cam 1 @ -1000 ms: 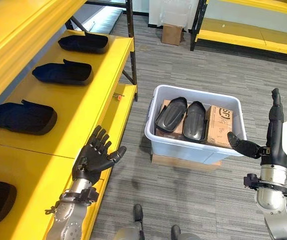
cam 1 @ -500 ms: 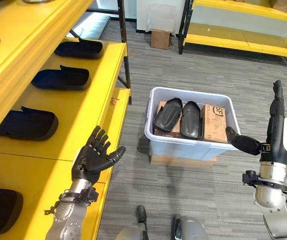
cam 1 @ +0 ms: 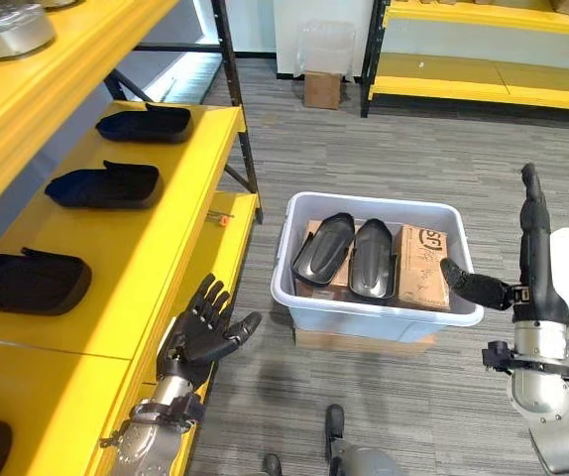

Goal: Move parts from the plastic box to the shelf.

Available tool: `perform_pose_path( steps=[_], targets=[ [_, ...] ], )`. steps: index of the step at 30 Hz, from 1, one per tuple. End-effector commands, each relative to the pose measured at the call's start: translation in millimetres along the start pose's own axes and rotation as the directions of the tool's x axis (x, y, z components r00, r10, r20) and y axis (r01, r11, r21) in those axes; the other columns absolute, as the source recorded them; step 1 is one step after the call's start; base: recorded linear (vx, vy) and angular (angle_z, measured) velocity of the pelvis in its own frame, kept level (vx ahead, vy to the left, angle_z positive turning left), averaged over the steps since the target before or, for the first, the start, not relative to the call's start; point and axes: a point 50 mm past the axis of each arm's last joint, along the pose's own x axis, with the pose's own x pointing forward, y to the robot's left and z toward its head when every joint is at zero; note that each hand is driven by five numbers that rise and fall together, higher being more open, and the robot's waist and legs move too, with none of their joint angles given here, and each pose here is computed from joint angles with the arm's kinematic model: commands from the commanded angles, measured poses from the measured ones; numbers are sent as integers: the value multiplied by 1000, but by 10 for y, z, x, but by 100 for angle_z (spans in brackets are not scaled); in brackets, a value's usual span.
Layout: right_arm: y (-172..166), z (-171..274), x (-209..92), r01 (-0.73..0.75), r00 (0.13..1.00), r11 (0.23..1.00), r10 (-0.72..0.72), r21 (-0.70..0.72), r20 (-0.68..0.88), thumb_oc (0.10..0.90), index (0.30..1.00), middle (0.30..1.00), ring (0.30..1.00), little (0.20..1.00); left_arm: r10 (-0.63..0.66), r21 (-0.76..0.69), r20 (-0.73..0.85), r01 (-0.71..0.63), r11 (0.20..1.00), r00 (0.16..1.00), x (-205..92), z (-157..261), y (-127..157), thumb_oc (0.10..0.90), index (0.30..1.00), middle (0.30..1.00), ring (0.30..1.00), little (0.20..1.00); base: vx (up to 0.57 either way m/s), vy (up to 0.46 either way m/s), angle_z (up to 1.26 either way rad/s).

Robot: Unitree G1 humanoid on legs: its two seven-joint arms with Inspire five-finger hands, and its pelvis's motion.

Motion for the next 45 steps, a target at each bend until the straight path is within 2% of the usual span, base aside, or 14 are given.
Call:
perform_pose_path(
  steps=[1,9,17,30,36,45],
  targets=[
    [-119,240,232,77,984,996,-84,48,158,900,1000,1000,1000,1000,-92,39,224,85,996,970,85,401,-136,900,1000,1000,1000,1000,17,-63,-6],
    [-81,279,272,63,983,997,-70,45,169,900,1000,1000,1000,1000,-82,24,232,79,997,969,86,416,-133,900,1000,1000,1000,1000,45,-40,-6],
    [50,373,350,40,975,997,-52,63,215,900,1000,1000,1000,1000,-144,35,273,140,990,951,188,469,-273,900,1000,1000,1000,1000,-13,-87,-3],
    [253,345,324,-51,980,997,38,61,193,900,1000,1000,1000,1000,-171,34,287,168,985,943,296,475,-368,900,1000,1000,1000,1000,76,-98,9],
    [173,314,326,-100,977,994,90,42,194,900,1000,1000,1000,1000,-165,-35,278,181,983,946,295,392,-401,900,1000,1000,1000,1000,197,233,-60],
    [78,216,214,-119,984,992,113,31,140,900,1000,1000,1000,1000,-185,-26,272,199,980,944,270,394,-403,900,1000,1000,1000,1000,114,85,-16]
  ],
)
